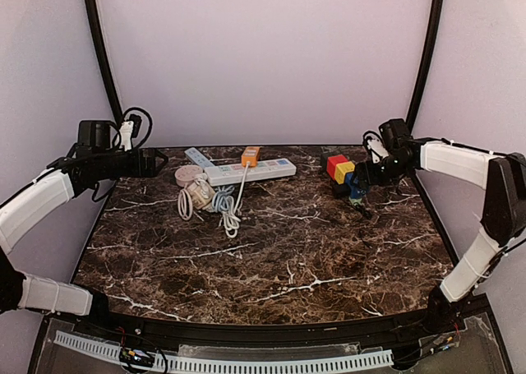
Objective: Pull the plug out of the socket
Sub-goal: Move the socket to the center of the board.
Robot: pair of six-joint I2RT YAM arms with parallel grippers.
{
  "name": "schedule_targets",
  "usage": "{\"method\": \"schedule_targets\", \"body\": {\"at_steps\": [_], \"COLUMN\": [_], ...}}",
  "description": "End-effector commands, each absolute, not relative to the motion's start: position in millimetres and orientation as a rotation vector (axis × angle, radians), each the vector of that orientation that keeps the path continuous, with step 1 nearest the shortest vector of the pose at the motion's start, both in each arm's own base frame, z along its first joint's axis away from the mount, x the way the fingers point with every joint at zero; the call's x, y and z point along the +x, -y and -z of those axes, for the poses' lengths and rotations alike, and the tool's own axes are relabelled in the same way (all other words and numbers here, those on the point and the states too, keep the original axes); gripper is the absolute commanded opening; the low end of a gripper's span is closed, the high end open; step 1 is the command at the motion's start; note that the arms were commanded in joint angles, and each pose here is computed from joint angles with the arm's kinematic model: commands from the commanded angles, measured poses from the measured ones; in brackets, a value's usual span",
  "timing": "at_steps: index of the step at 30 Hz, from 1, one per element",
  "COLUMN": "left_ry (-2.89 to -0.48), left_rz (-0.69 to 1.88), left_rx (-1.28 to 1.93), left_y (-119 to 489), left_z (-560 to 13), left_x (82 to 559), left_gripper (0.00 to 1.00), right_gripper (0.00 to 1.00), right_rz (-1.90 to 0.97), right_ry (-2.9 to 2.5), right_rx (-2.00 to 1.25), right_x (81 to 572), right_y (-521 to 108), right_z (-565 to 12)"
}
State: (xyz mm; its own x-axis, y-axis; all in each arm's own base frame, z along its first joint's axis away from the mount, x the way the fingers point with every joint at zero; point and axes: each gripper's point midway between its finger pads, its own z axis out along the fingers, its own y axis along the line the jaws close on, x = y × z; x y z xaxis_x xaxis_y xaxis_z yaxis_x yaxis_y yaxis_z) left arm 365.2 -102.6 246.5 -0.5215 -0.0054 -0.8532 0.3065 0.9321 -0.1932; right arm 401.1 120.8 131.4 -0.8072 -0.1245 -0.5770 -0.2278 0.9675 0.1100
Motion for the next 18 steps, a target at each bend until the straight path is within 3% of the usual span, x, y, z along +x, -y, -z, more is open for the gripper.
{"method": "schedule_targets", "body": {"at_steps": [1,18], "left_ry": [-2.128,-2.153], "left_rz": [0.375,0.495], "left_rx": [0.216,0.245], "left_y": [99.0,115.7], "left_z": [-235.2,-223.5], "left_x": [360.9,362.1], "left_gripper": [1.00,1.00], "right_gripper": [0.83,0.72], "right_rz": [-0.206,-0.190], "right_ry": [-2.467,-2.474], "right_rx": [-0.271,-0.321], "right_x": [418.7,433.1], "right_y": [-124.4,-131.2], "right_z": [-140.1,-123.3]}}
